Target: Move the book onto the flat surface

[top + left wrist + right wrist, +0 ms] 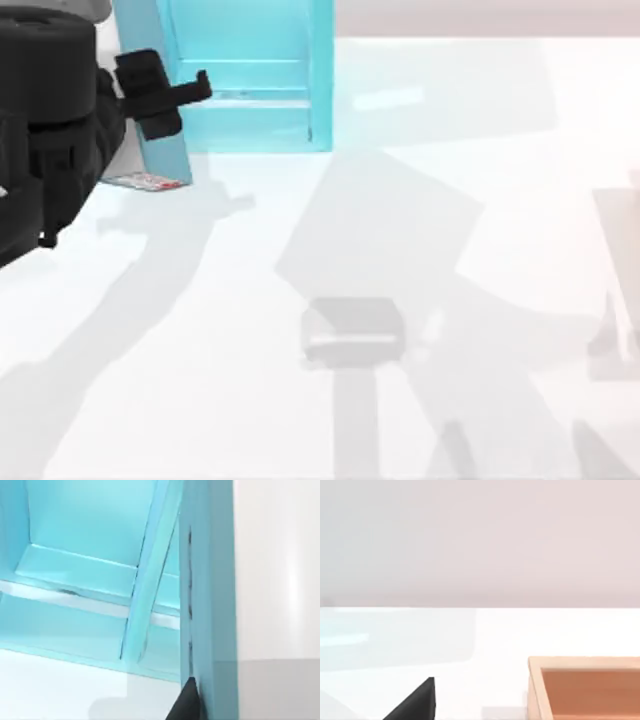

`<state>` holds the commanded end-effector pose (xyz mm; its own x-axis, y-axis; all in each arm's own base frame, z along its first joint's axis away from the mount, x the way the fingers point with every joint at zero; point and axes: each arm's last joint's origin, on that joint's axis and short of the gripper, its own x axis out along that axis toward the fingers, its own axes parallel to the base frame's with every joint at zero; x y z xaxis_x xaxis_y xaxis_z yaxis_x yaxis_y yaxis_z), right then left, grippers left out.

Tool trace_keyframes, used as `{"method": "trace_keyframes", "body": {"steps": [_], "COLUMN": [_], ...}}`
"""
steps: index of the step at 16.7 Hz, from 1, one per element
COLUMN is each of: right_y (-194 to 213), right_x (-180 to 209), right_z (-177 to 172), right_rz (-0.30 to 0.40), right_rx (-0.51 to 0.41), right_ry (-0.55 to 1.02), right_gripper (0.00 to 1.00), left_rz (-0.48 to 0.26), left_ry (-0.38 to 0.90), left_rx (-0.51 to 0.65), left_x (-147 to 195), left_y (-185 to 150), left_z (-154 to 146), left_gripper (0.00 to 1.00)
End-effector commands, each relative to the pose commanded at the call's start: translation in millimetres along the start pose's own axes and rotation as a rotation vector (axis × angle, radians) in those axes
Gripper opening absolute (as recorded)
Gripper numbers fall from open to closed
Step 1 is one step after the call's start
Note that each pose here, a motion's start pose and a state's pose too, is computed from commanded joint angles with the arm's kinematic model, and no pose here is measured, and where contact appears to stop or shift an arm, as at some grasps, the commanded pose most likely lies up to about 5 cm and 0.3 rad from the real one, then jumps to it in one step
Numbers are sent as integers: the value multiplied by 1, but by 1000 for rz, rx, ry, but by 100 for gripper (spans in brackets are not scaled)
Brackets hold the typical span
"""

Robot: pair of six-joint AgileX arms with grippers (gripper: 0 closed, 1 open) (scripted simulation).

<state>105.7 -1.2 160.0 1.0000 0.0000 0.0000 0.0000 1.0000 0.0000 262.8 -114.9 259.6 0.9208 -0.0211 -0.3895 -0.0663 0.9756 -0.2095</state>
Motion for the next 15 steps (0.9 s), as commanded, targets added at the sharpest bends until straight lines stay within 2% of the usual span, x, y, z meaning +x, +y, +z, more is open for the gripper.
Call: {"method": "trace_keyframes", "body": {"steps": [3, 7, 11, 13, 15], "right_y": [0, 0, 0, 0, 0], "right_x": [0, 0, 0, 0, 0], "right_z": [0, 0, 0, 0, 0], "right_rz": [0, 0, 0, 0, 0], "right_rx": [0, 0, 0, 0, 0], "right_ry": [0, 0, 0, 0, 0], "right_gripper": [100, 100, 100, 100, 100], "left_rz": [65, 212, 349, 383, 387], "left_ry": [113, 188, 134, 66, -15], "left_rx": [-199, -438, -644, -742, -840], "left_x": [6, 8, 0, -7, -16], "left_y": [-33, -78, -122, -142, -161], "left_z": [-24, -65, -110, -132, -153], "left_gripper": [0, 0, 0, 0, 0]}}
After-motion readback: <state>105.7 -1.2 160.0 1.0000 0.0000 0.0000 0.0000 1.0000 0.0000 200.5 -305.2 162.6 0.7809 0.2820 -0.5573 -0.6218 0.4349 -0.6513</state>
